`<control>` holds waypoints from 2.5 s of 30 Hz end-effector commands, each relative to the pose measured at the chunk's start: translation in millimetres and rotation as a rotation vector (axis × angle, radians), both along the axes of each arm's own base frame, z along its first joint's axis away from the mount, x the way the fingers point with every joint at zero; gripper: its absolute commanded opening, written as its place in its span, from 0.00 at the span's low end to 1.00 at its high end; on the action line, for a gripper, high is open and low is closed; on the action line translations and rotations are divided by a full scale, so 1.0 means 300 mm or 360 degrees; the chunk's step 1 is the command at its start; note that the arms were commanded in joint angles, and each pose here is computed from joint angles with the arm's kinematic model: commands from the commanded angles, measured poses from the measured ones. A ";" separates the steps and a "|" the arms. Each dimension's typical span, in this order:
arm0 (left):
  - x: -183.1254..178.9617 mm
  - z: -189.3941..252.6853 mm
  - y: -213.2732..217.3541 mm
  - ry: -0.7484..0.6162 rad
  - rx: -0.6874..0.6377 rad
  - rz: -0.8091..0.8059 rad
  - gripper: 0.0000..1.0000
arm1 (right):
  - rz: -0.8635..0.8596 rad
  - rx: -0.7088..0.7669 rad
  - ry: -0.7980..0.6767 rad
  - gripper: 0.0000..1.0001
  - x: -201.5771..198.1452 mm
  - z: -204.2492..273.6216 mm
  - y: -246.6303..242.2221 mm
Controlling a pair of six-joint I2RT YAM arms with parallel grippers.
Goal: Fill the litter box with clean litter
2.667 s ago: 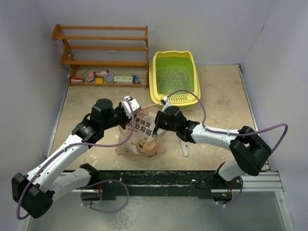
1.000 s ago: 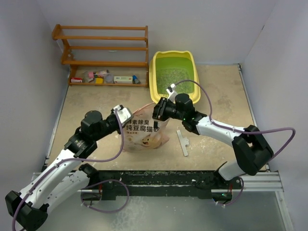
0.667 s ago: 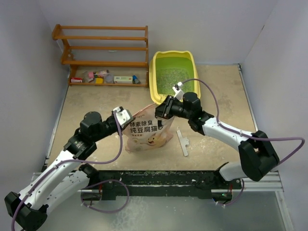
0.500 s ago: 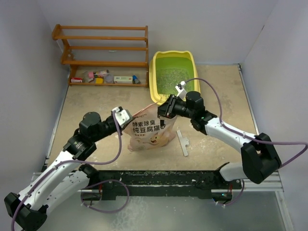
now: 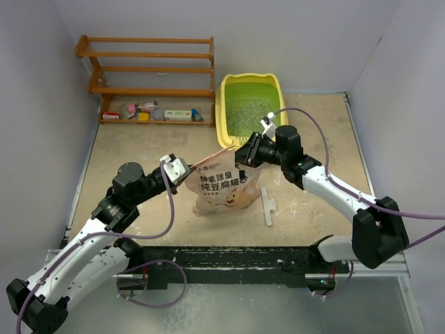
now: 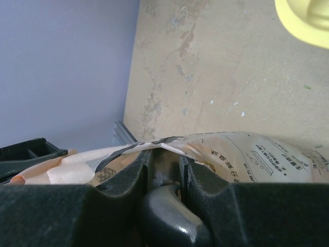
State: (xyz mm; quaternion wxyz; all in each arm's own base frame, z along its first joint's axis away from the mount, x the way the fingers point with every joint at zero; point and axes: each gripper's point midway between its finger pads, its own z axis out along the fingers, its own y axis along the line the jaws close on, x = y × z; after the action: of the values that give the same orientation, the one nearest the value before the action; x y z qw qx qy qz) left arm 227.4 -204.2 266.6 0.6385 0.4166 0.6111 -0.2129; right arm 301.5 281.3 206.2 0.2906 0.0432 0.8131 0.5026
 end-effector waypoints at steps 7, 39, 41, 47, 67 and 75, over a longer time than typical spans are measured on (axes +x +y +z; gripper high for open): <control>0.009 0.126 -0.026 -0.0125 -0.0105 -0.0059 0.00 | -0.0216 -0.0128 -0.0501 0.00 0.117 0.297 -0.135; 0.020 0.267 0.048 -0.0261 -0.0028 0.0099 0.00 | -0.0251 0.0085 -0.0352 0.00 0.073 0.230 -0.121; 0.023 0.276 0.062 -0.0283 -0.0010 0.0127 0.00 | -0.0264 0.0108 -0.0347 0.00 0.074 0.229 -0.121; 0.026 0.255 0.080 -0.0270 0.0037 0.0164 0.00 | -0.0271 0.0153 -0.0351 0.00 0.081 0.248 -0.114; 0.029 0.307 0.135 -0.0326 0.0051 0.0288 0.00 | -0.0352 0.0259 -0.0319 0.00 0.168 0.301 -0.140; 0.024 0.321 0.151 -0.0330 0.0050 0.0317 0.00 | -0.0433 0.0366 -0.0290 0.00 0.220 0.309 -0.218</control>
State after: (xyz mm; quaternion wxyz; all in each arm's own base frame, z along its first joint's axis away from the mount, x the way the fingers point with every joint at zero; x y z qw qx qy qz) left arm 231.8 -167.0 277.6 0.6104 0.4227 0.6595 -0.1172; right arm 352.0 231.8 259.3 0.3757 0.1308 0.7583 0.5164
